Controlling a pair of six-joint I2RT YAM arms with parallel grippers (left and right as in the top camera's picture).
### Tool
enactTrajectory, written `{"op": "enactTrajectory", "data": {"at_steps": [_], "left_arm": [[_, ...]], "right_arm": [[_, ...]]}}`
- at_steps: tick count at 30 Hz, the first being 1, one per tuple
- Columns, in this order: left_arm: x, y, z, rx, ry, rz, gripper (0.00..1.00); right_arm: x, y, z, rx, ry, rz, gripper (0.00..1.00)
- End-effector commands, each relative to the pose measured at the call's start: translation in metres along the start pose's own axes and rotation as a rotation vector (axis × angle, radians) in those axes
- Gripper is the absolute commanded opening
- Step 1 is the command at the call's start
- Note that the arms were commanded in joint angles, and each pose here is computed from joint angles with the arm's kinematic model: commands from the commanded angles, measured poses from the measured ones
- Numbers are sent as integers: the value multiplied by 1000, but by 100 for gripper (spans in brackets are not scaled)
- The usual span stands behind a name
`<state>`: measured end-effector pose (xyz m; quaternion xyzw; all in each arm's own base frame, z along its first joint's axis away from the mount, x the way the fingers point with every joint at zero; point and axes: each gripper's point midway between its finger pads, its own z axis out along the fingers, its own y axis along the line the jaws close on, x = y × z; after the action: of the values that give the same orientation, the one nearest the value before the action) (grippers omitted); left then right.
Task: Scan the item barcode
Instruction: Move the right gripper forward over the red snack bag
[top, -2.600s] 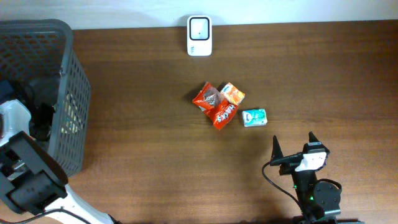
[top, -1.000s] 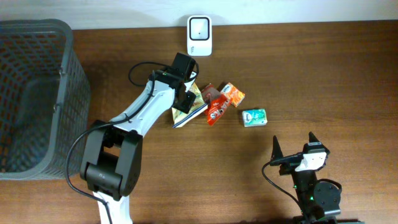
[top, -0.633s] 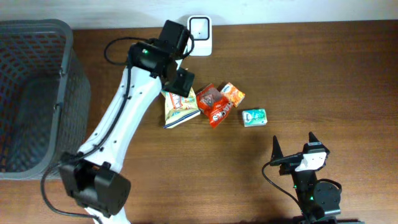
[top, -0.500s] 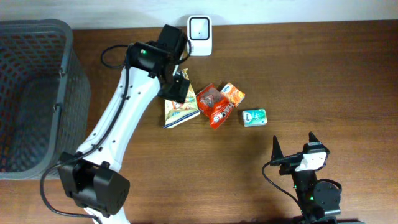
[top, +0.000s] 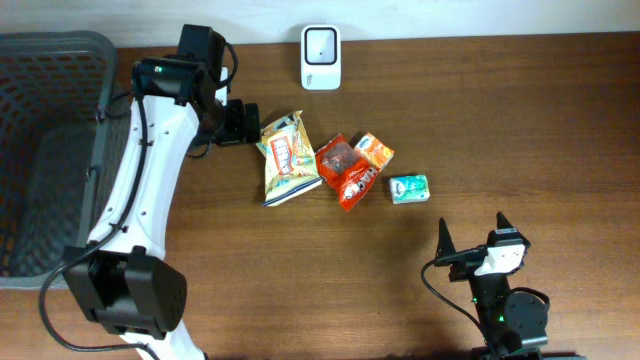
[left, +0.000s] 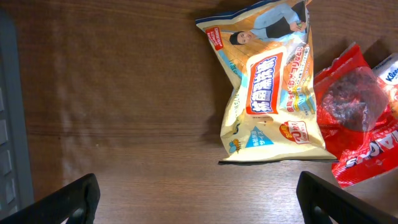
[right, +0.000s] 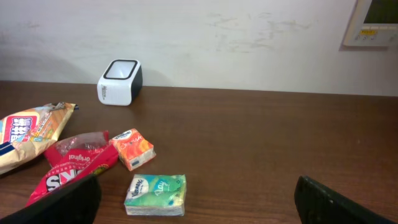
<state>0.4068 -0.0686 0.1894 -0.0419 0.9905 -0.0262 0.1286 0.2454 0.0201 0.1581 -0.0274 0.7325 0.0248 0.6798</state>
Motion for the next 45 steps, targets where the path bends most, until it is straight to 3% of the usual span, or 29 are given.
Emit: {"op": "enactTrajectory", "data": {"at_steps": [1, 2, 5, 10, 12, 13, 18, 22, 26, 31, 34, 38, 39, 41, 45], "left_arm": [[2, -2, 1, 13, 8, -14, 99], [2, -2, 1, 12, 8, -14, 99], [2, -2, 1, 12, 8, -14, 99], [2, -2, 1, 12, 8, -14, 99], [2, -2, 1, 12, 8, -14, 99], [2, -2, 1, 12, 8, -14, 99], [2, -2, 1, 13, 8, -14, 99], [2, -2, 1, 12, 8, -14, 99], [2, -2, 1, 12, 8, -14, 99], [2, -2, 1, 12, 8, -14, 99], [2, -2, 1, 13, 8, -14, 99], [2, -2, 1, 12, 8, -14, 99], [2, -2, 1, 12, 8, -14, 99], [2, -2, 1, 13, 8, -14, 99], [2, -2, 1, 13, 8, -14, 99]], "right_arm": [[0, 0, 0, 1, -6, 15, 98], [-5, 7, 0, -40, -27, 41, 99], [-29, 82, -23, -516, -32, 355, 99], [-73, 99, -45, -682, -176, 392, 98], [-96, 100, -56, -713, -287, 353, 98], [-125, 93, -68, -698, -434, 322, 98], [-176, 70, -75, -544, -577, 261, 98], [-188, 69, -42, -450, -368, 128, 99], [-196, 69, 10, -415, -85, 128, 98], [-167, 85, 75, -480, 347, 178, 98], [-139, 120, 91, -708, 512, 273, 98], [-87, 125, 132, -721, 628, 324, 99], [-68, 122, 143, -695, 666, 332, 98], [-9, 94, 174, -394, 831, 502, 98], [13, 128, 199, -646, 779, 489, 100]]}}
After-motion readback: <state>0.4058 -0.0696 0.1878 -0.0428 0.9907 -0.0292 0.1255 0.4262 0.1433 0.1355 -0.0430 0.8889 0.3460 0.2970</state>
